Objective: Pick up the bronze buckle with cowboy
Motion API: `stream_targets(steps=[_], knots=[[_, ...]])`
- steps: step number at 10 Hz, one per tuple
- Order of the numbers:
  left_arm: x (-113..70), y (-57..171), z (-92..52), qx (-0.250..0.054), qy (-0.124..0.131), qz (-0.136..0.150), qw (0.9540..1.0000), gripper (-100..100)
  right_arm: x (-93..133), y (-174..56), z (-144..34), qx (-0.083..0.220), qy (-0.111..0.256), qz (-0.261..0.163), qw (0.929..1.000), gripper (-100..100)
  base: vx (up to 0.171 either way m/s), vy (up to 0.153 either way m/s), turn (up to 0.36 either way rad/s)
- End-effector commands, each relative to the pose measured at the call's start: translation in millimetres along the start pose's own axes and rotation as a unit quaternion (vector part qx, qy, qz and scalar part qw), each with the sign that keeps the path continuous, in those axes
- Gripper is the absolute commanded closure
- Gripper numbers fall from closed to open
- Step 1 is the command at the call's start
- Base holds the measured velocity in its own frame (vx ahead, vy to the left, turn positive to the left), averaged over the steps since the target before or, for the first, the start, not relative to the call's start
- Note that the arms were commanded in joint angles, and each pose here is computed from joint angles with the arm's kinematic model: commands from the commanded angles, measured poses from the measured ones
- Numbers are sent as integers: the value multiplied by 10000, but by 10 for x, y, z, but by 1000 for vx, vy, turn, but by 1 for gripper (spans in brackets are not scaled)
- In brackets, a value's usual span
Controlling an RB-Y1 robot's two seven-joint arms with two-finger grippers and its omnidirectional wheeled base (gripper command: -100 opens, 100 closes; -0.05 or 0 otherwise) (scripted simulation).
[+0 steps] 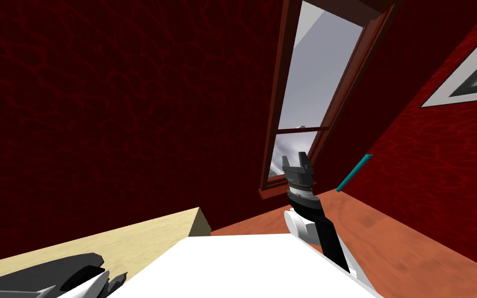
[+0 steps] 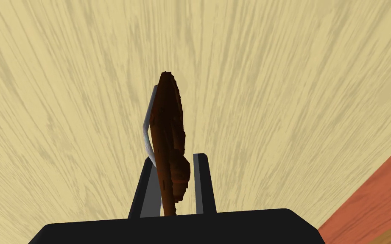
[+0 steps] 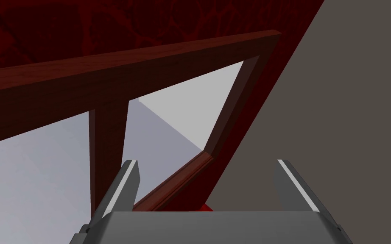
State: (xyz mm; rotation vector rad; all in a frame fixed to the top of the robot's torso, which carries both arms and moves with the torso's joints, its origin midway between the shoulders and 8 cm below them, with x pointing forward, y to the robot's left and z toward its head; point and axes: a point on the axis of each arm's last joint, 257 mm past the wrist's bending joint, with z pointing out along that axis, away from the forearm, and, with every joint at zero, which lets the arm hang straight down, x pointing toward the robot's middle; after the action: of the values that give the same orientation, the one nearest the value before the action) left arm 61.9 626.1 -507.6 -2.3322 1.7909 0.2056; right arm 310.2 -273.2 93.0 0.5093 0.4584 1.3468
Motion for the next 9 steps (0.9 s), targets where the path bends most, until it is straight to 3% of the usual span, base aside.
stream_targets(steps=[1, 2, 3, 4, 6, 7, 8, 9], knots=[[119, -227, 0, 98, 31, 153, 9998, 100, 0, 0, 0, 0, 0, 0, 10000, 0, -34, 10, 147], [72, -217, 0, 76, -60, 240, 9997, 100, 0, 0, 0, 0, 0, 0, 10000, 0, -16, 3, -15], [246, -366, 12, 110, 93, 265, 9995, 100, 0, 0, 0, 0, 0, 1, 10000, 0, -24, 16, 229], [272, -530, -9, 204, 48, 348, 9992, 100, 0, 0, 0, 0, 0, 0, 10000, 0, -26, 8, 162], [208, -522, -10, 175, -81, 457, 9988, 100, 0, 0, 0, 0, 0, 1, 10000, 0, -6, 2, -16], [384, -645, -1, 164, 52, 507, 9986, 100, 0, 0, 0, 0, 0, 0, 10000, 0, -15, 18, 285], [399, -819, -36, 277, -5, 584, 9979, 100, 0, 0, 0, 0, 0, 0, 10000, 0, -24, 9, 169], [354, -809, -35, 252, -94, 649, 9975, 100, 0, 0, 0, 0, 0, 0, 10000, 0, -16, 3, -32]])
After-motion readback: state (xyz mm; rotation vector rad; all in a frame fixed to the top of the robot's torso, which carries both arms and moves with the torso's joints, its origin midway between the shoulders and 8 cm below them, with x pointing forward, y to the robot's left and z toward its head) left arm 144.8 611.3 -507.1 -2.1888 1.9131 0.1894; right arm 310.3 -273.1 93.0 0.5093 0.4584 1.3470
